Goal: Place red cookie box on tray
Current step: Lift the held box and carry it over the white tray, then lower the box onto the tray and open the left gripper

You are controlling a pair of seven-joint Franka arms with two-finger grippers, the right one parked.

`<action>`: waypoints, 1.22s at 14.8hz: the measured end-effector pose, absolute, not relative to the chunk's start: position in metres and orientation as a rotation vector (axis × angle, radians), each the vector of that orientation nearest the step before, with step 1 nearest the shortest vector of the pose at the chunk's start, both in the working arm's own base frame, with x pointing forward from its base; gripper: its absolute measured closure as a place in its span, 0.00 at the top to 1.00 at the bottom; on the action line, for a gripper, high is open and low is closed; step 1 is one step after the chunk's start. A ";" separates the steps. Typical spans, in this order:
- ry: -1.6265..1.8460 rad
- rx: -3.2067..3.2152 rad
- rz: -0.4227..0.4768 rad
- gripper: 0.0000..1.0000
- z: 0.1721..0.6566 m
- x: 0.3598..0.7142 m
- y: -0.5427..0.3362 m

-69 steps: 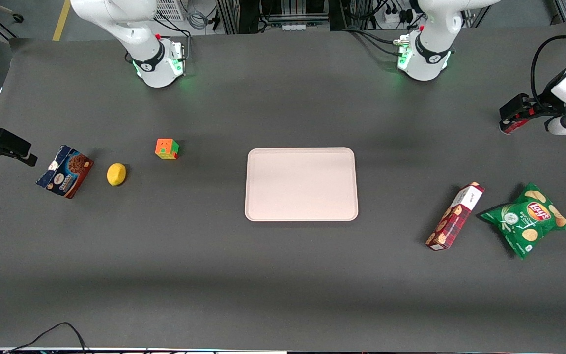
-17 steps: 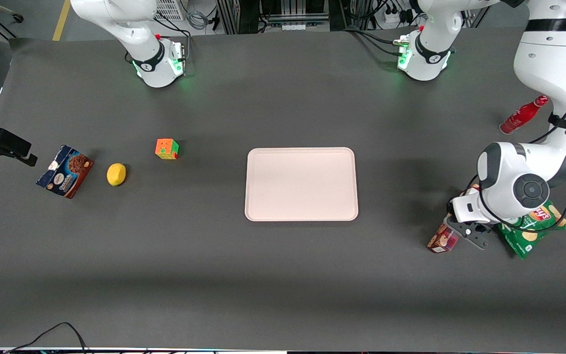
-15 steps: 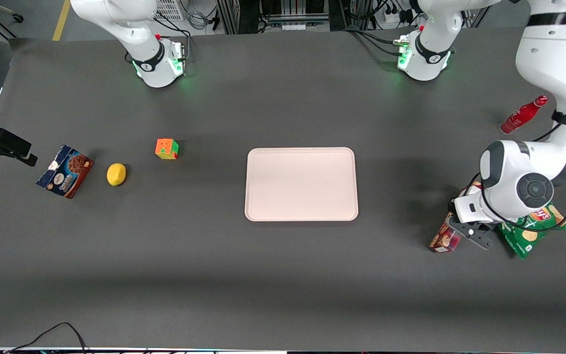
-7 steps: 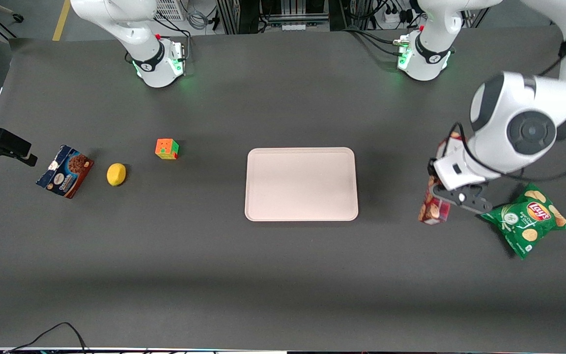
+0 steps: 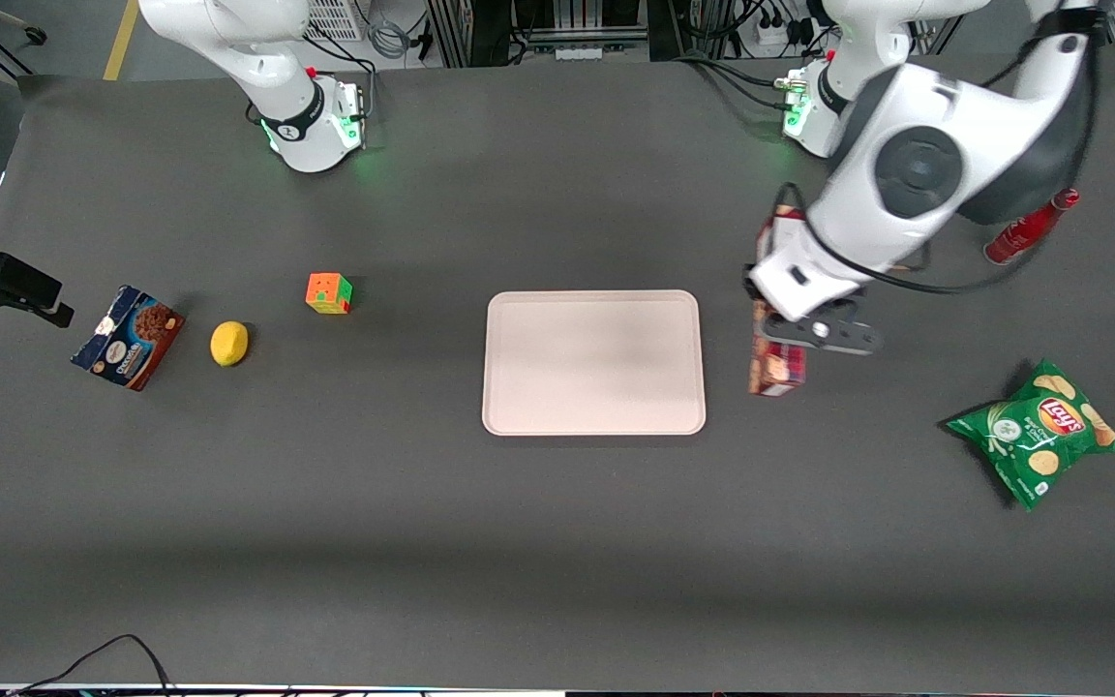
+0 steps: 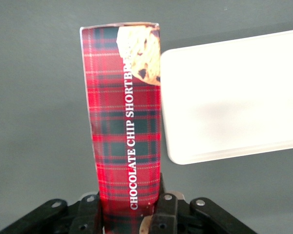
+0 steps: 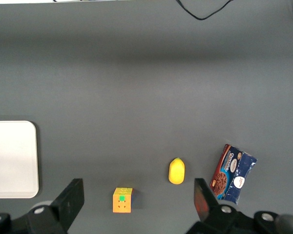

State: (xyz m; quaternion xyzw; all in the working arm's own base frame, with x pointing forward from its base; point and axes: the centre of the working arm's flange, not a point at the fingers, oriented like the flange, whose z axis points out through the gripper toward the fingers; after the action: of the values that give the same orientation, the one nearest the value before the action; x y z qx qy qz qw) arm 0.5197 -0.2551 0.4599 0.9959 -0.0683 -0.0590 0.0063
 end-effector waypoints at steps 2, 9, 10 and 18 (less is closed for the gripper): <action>-0.145 3.111 -0.155 0.35 0.449 0.506 -0.284; -0.028 3.036 -0.083 0.35 0.335 0.472 -0.314; -0.027 3.026 -0.087 0.35 0.322 0.469 -0.315; 0.036 3.034 -0.070 0.35 0.252 0.458 -0.340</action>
State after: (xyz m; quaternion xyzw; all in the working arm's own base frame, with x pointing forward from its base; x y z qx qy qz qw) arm 0.4584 -0.3402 0.2524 0.9982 0.0119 -0.0229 0.0534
